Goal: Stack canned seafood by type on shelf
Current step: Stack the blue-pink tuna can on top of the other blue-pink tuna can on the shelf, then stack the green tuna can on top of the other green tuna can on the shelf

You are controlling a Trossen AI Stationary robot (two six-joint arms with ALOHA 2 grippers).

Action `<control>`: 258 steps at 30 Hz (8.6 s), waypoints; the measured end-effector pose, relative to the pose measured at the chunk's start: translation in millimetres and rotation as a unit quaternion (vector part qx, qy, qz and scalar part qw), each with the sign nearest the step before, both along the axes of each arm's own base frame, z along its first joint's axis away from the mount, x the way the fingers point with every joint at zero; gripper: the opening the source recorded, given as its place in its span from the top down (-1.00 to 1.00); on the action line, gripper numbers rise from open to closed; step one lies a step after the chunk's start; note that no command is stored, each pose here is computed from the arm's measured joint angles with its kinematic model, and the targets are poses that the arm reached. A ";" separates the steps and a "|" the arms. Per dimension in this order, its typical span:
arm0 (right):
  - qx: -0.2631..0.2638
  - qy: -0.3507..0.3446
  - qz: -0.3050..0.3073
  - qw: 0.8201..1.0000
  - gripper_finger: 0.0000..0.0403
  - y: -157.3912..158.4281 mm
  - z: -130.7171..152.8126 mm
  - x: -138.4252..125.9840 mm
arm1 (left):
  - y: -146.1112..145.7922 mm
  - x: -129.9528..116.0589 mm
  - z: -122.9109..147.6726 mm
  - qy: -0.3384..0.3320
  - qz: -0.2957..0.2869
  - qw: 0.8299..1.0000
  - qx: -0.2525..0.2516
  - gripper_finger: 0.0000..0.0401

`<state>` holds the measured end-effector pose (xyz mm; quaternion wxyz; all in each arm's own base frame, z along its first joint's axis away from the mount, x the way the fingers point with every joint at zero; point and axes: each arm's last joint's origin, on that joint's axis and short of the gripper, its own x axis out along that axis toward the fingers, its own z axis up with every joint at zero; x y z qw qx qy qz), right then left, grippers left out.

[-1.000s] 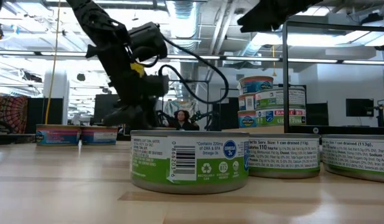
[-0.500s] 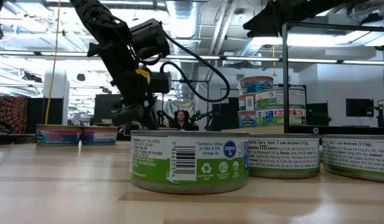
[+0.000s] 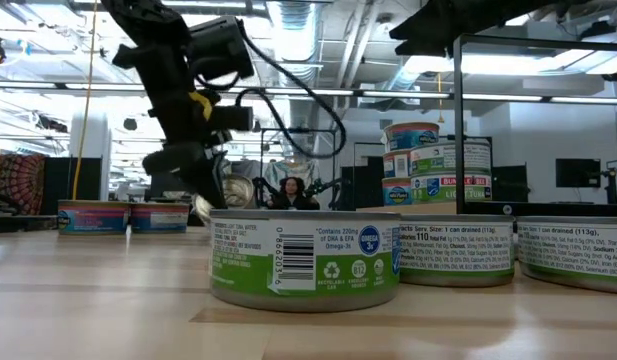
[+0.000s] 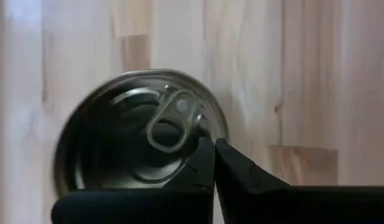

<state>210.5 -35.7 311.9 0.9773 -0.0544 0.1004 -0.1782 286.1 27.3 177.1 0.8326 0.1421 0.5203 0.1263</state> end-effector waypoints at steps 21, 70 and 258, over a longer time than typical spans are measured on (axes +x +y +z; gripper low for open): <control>0.006 -0.016 0.029 0.999 -0.62 11.6 2.4 2.2 | -5.7 -10.0 10.8 -0.036 0.020 0.999 -0.010 0.86; 0.020 -0.022 0.028 0.999 -0.62 12.3 2.9 2.4 | -28.7 -30.1 -22.3 -0.020 0.035 0.997 -0.070 1.00; 0.059 -0.148 -0.003 0.987 -0.62 17.7 -5.8 -86.0 | -118.1 22.6 48.6 -0.145 -0.093 0.967 -0.186 -0.18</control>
